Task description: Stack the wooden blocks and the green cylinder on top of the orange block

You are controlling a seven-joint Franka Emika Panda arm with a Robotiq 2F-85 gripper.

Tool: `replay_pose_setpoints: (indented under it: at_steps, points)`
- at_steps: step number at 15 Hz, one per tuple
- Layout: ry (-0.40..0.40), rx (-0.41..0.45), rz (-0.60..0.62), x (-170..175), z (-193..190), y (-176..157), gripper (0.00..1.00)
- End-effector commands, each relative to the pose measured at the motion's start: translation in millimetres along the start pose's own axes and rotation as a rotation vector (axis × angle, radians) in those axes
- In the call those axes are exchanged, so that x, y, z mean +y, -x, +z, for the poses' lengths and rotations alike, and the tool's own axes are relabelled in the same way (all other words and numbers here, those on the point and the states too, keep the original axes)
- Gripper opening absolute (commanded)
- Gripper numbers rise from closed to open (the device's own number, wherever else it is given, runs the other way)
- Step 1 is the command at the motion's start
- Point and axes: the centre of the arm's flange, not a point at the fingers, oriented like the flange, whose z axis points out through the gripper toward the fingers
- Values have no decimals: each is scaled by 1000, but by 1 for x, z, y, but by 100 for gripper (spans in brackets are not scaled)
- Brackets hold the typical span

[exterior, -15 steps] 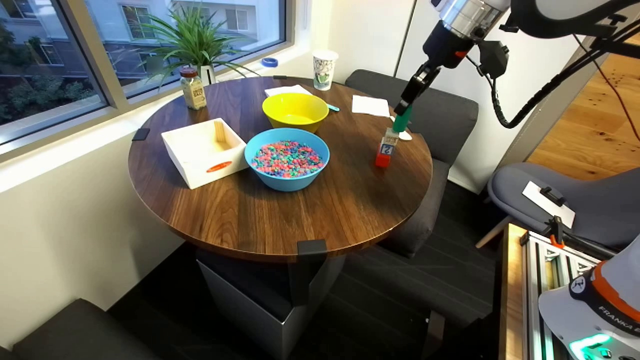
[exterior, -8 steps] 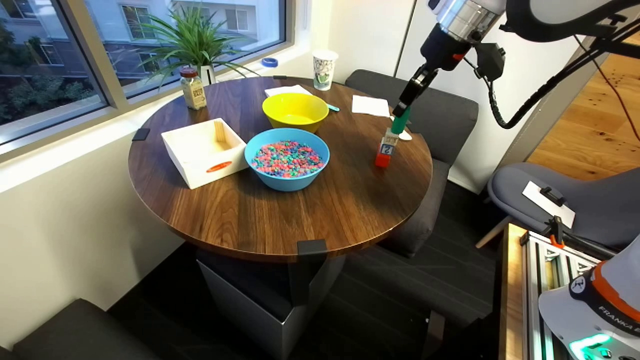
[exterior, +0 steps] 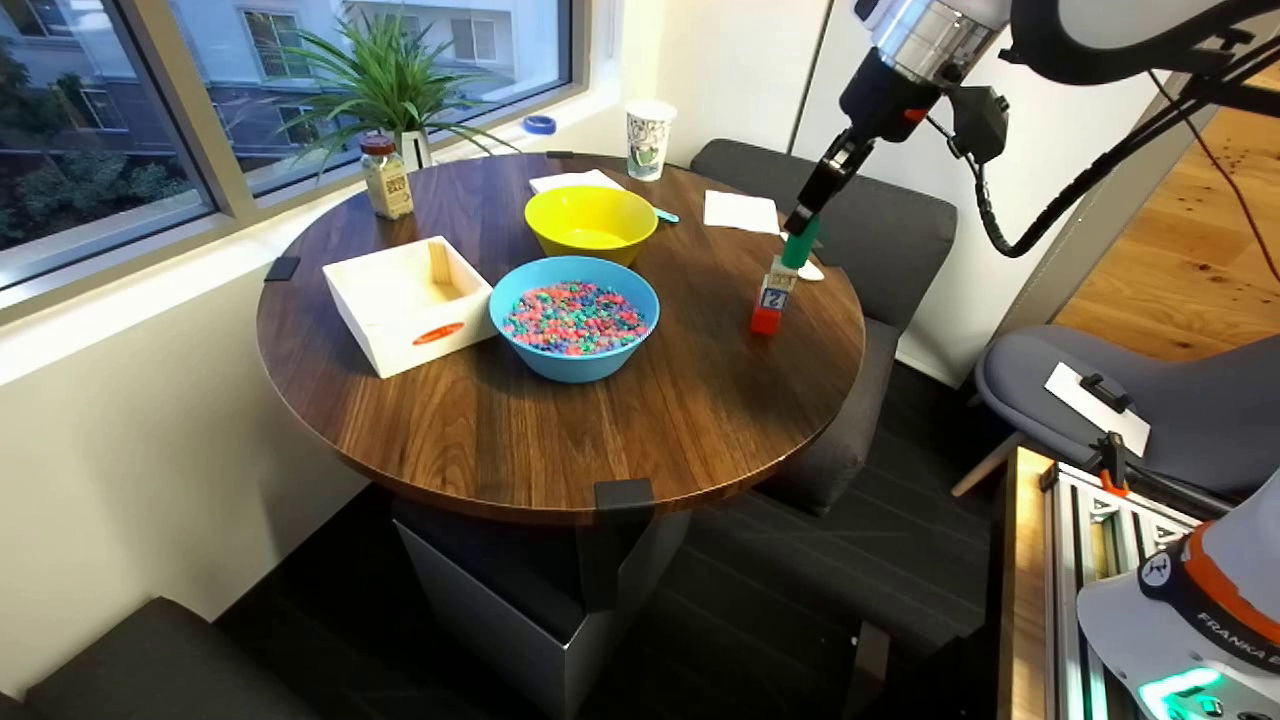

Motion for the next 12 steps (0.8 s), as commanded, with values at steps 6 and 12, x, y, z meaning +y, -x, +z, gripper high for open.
replay_pose_setpoints:
  at_steps: [6, 12]
  points:
    - [-18, 25, -13, -3, 5, -4, 10]
    - [-17, 40, -16, -3, 6, -6, 10]
